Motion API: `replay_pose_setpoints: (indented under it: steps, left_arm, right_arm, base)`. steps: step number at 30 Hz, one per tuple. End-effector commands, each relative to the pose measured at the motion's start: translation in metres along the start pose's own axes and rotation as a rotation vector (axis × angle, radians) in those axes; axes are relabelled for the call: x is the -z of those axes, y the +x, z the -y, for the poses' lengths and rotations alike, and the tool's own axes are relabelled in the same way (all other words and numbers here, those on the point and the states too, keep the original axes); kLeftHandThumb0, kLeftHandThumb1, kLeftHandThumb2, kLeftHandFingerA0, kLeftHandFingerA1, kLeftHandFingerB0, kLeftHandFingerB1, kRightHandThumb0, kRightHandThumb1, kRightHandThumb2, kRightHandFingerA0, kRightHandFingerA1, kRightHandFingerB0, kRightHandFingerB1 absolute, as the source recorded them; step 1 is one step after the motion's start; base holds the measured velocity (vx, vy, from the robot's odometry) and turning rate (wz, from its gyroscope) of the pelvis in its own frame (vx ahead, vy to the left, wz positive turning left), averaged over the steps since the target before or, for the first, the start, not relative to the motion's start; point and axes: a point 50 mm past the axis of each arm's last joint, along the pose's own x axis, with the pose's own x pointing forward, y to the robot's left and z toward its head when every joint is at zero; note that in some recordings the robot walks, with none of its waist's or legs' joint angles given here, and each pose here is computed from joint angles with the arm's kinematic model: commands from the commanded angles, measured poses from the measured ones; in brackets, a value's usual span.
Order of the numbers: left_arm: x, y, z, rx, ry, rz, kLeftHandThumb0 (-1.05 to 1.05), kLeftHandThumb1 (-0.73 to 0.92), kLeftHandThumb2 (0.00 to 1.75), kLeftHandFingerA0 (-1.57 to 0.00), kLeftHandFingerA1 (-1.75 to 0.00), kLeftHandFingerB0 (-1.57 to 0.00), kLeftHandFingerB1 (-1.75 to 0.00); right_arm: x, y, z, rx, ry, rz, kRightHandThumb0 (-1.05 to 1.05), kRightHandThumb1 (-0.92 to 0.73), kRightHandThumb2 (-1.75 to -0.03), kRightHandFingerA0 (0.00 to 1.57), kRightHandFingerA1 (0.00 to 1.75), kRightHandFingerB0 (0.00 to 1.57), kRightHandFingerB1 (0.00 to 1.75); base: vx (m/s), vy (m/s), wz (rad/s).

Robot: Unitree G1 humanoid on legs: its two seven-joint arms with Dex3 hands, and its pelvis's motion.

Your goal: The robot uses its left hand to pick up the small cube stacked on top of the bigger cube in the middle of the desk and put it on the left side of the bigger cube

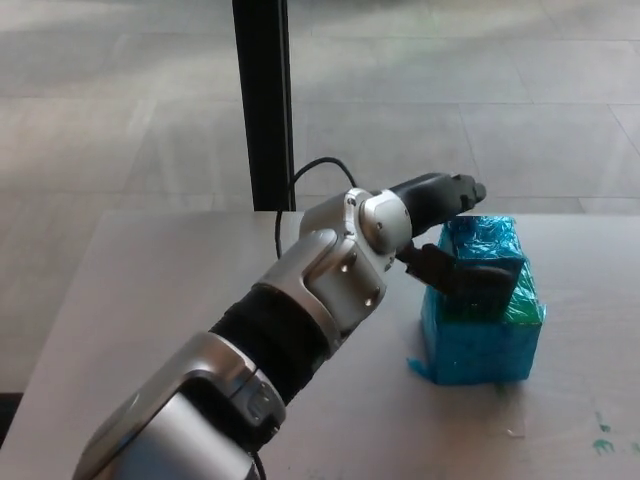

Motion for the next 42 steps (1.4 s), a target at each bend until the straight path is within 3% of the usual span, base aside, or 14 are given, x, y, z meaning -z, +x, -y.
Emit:
replay_pose_setpoints:
  steps: [1, 4, 5, 6, 9, 12, 18, 19, 20, 28, 29, 30, 32, 42]
  left_arm:
    - [0.016, 0.002, 0.000, -0.039, 0.058, -0.075, -1.05, 0.70, 0.63, 0.00, 0.00, 0.00, 0.00]
    - [0.021, 0.003, 0.001, -0.041, 0.048, -0.072, -1.05, 0.68, 0.65, 0.00, 0.00, 0.00, 0.00]
    - [0.021, 0.004, 0.002, -0.039, 0.076, -0.087, -1.05, 0.51, 1.03, 0.00, -0.11, 0.00, 0.00]
    - [0.020, 0.005, 0.004, -0.042, 0.077, -0.087, -1.05, 0.66, 0.68, 0.00, 0.00, 0.00, 0.00]
    - [0.017, 0.007, 0.010, -0.038, -0.023, -0.056, -1.05, 0.65, 0.61, 0.00, -0.03, 0.00, -0.09]
    - [0.011, 0.011, 0.016, -0.080, -0.039, -0.032, -0.86, 0.40, 0.98, 0.00, -0.22, -0.01, 0.00]
    - [-0.014, 0.013, 0.023, -0.166, -0.067, 0.036, -0.91, 0.51, 1.01, -0.04, -0.30, -0.14, -0.01]
    - [-0.017, 0.014, 0.024, -0.177, -0.116, 0.038, -0.91, 0.52, 1.00, -0.02, -0.35, -0.16, -0.01]
    - [-0.017, 0.014, 0.024, -0.188, -0.120, 0.043, -1.05, 0.65, 0.61, -0.05, -0.48, 0.00, -0.27]
    - [-0.029, 0.012, 0.012, -0.307, -0.222, 0.101, -0.99, 0.64, 0.61, -0.04, -0.49, -0.06, -0.31]
    - [-0.027, 0.011, 0.010, -0.334, -0.230, 0.111, -0.94, 0.55, 1.00, -0.03, -0.54, -0.04, -0.39]
    - [-0.027, 0.011, 0.009, -0.338, -0.230, 0.112, -0.94, 0.55, 1.00, -0.03, -0.54, -0.04, -0.39]
    - [-0.019, 0.012, 0.013, -0.383, -0.246, 0.107, -0.89, 0.57, 0.58, -0.16, -0.57, -0.23, -0.37]
    - [0.015, 0.017, 0.025, -0.335, -0.258, 0.065, -0.71, 0.35, 0.76, -0.65, -0.86, -0.18, -0.43]
  right_arm:
    - [-0.004, 0.001, 0.000, 0.004, -0.014, 0.015, -0.47, -0.65, -0.60, 0.57, 0.63, 0.46, 0.40]
    - [-0.008, 0.001, 0.001, 0.009, -0.012, 0.017, -0.45, -0.65, -0.59, 0.59, 0.65, 0.47, 0.41]
    - [-0.009, 0.001, 0.001, -0.006, -0.029, 0.019, -0.45, -0.67, -0.60, 0.56, 0.65, 0.45, 0.41]
    - [-0.008, 0.002, 0.001, -0.004, -0.015, 0.018, -0.44, -0.66, -0.60, 0.57, 0.66, 0.45, 0.41]
    - [-0.010, 0.003, 0.001, -0.001, -0.016, 0.020, -0.45, -0.65, -0.60, 0.56, 0.65, 0.44, 0.41]
    - [-0.014, 0.003, 0.001, 0.007, -0.025, 0.023, -0.43, -0.66, -0.60, 0.57, 0.65, 0.46, 0.41]
    - [-0.017, 0.002, 0.004, -0.001, -0.028, 0.041, -0.48, -0.52, -0.89, 0.51, 0.68, 0.39, 0.55]
    - [-0.016, 0.001, 0.004, -0.009, -0.028, 0.050, -0.49, -0.51, -0.89, 0.49, 0.67, 0.39, 0.55]
    - [-0.017, 0.001, 0.003, -0.008, -0.032, 0.047, -0.49, -0.51, -0.89, 0.50, 0.67, 0.39, 0.55]
    - [-0.020, 0.005, 0.004, 0.006, -0.027, 0.014, -0.40, -0.65, -0.60, 0.56, 0.63, 0.45, 0.42]
    - [-0.022, 0.005, 0.004, 0.009, -0.021, 0.019, -0.40, -0.65, -0.60, 0.58, 0.65, 0.46, 0.42]
    - [-0.022, 0.005, 0.004, 0.009, -0.020, 0.020, -0.40, -0.65, -0.60, 0.58, 0.65, 0.46, 0.42]
    - [-0.022, 0.004, 0.003, 0.005, -0.025, 0.038, -0.41, -0.65, -0.59, 0.58, 0.65, 0.47, 0.43]
    - [-0.023, 0.006, 0.001, 0.007, -0.020, 0.036, -0.41, -0.66, -0.60, 0.58, 0.62, 0.50, 0.41]
  base:
    - [0.00, 0.000, 0.00]
    - [0.00, 0.000, 0.00]
    - [0.00, 0.000, 0.00]
    - [0.00, 0.000, 0.00]
    - [0.00, 0.000, 0.00]
    - [0.00, 0.000, 0.00]
    - [0.00, 0.000, 0.00]
    - [0.00, 0.000, 0.00]
    - [0.00, 0.000, 0.00]
    - [0.00, 0.000, 0.00]
    - [0.00, 0.000, 0.00]
    - [0.00, 0.000, 0.00]
    - [0.00, 0.000, 0.00]
    - [0.00, 0.000, 0.00]
